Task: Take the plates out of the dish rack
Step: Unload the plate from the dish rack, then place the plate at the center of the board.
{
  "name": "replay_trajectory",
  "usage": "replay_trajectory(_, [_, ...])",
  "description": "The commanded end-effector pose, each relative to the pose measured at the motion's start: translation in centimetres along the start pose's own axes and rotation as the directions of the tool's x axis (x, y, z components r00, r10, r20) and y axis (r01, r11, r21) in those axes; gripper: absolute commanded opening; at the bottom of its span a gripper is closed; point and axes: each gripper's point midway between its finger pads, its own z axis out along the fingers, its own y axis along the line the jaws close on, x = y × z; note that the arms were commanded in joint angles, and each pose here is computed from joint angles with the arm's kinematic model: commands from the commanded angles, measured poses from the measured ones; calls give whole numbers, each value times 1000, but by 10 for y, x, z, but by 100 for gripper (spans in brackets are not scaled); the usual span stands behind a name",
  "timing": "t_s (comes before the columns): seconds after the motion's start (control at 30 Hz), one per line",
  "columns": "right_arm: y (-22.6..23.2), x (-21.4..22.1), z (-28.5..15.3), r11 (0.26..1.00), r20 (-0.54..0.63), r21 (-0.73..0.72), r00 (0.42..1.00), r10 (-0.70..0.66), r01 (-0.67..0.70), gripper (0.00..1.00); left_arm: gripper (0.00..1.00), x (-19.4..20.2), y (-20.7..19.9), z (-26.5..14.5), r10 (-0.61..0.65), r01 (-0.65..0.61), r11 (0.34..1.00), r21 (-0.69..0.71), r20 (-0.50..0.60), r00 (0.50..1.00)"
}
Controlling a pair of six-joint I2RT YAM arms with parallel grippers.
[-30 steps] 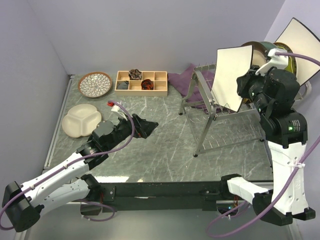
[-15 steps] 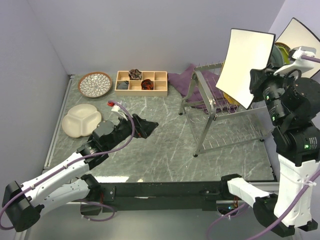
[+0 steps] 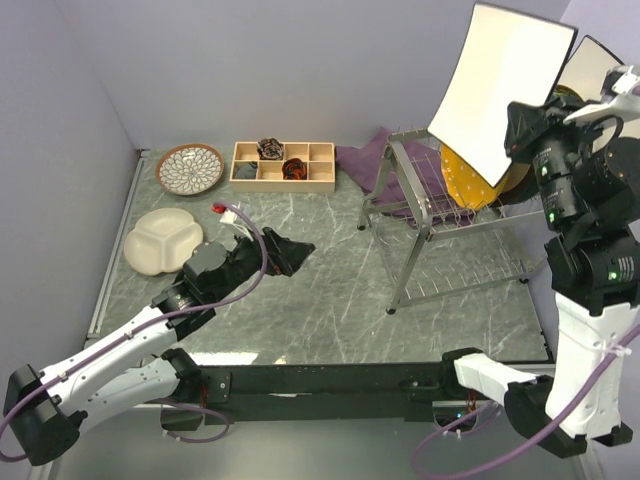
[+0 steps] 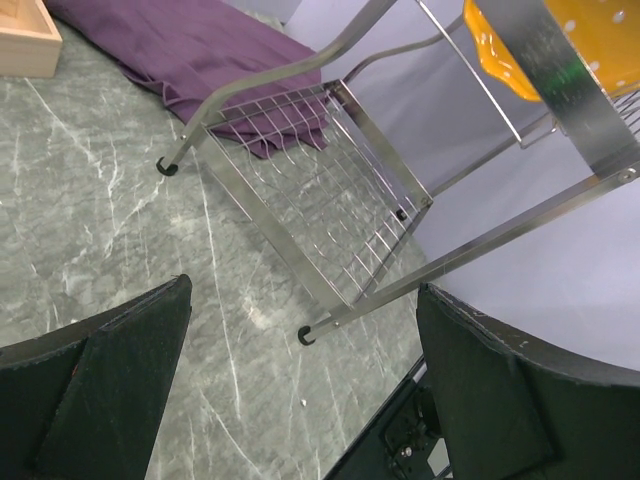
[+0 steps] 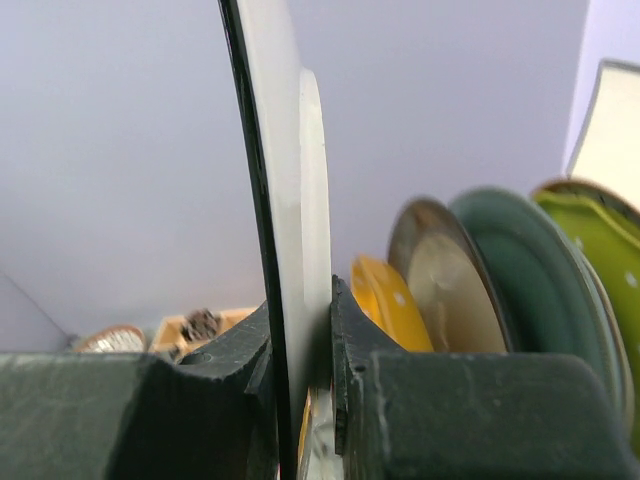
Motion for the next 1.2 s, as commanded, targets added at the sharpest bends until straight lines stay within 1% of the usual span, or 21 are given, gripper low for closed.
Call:
replay_trajectory(0.0, [27, -122, -19, 982, 399, -147, 901, 169, -119, 0, 99, -22, -12, -9, 7, -8, 1000, 18, 65, 998])
replay_trajectory(0.13, [34, -135, -14, 971, 444, -191, 870, 214, -141, 0, 99, -30, -16, -16, -1, 0, 1000, 17, 84, 997])
replay_trajectory(0.23, [49, -142, -11, 950, 433, -272, 862, 264, -154, 0, 100, -34, -22, -24, -8, 6, 1000, 27, 82, 997])
replay_trajectory(0.27, [54, -139, -4, 944, 419, -287, 865, 276, -162, 0, 100, -35, -22, -26, -9, 7, 1000, 26, 83, 997])
replay_trajectory(0.3, [62, -142, -7, 925, 404, -337, 861, 309, -174, 0, 99, -36, -22, -31, -12, 11, 1000, 21, 84, 996])
replay_trajectory(0.33, [65, -144, -7, 917, 401, -355, 856, 327, -184, 0, 99, -39, -24, -34, -14, 12, 1000, 22, 90, 996])
replay_trajectory(0.37, [72, -142, -4, 904, 381, -388, 861, 336, -181, 0, 100, -41, -24, -38, -16, 14, 1000, 19, 93, 996])
replay_trajectory(0.4, [82, -141, -6, 878, 353, -440, 863, 362, -189, 0, 100, -43, -24, -44, -18, 16, 1000, 16, 98, 995])
replay_trajectory(0.47, [94, -136, -2, 846, 309, -494, 869, 386, -200, 0, 100, -46, -26, -51, -18, 16, 1000, 14, 101, 995])
replay_trajectory(0.53, [111, -127, -3, 794, 238, -566, 880, 412, -219, 0, 99, -51, -28, -60, -18, 17, 1000, 11, 110, 994])
replay_trajectory(0.7, [139, -96, -6, 690, 75, -666, 895, 440, -283, 0, 100, -59, -36, -76, -25, 23, 999, 23, 116, 993])
replay_trajectory(0.73, [144, -92, -13, 665, 46, -689, 899, 436, -288, 0, 99, -56, -38, -79, -29, 26, 999, 35, 98, 995])
replay_trajectory(0.77, [151, -79, -12, 641, -5, -700, 900, 437, -315, 0, 99, -57, -41, -81, -32, 28, 999, 46, 97, 995])
replay_trajectory(0.83, [160, -68, -18, 608, -56, -722, 903, 426, -331, 0, 99, -60, -52, -89, -42, 33, 995, 93, 95, 995])
replay_trajectory(0.97, [180, -32, -27, 548, -184, -746, 907, 378, -379, 0, 99, -65, -64, -105, -52, 37, 989, 143, 98, 994])
replay_trajectory(1.03, [189, -23, -38, 508, -226, -763, 901, 370, -400, 0, 99, -70, -69, -115, -55, 36, 986, 164, 115, 992])
replay_trajectory(1.07, [193, -10, -38, 494, -263, -760, 895, 361, -423, 0, 99, -71, -70, -118, -57, 37, 985, 166, 117, 992])
replay_trajectory(1.1, [200, -7, -47, 454, -282, -781, 891, 355, -429, 0, 100, -73, -72, -123, -60, 39, 984, 174, 122, 991])
replay_trajectory(1.13, [202, -5, -54, 433, -297, -788, 886, 356, -438, 0, 99, -74, -73, -126, -61, 38, 983, 179, 125, 990])
replay_trajectory(1.17, [206, 10, -55, 415, -344, -779, 874, 343, -470, 0, 99, -75, -75, -130, -68, 42, 981, 188, 131, 989])
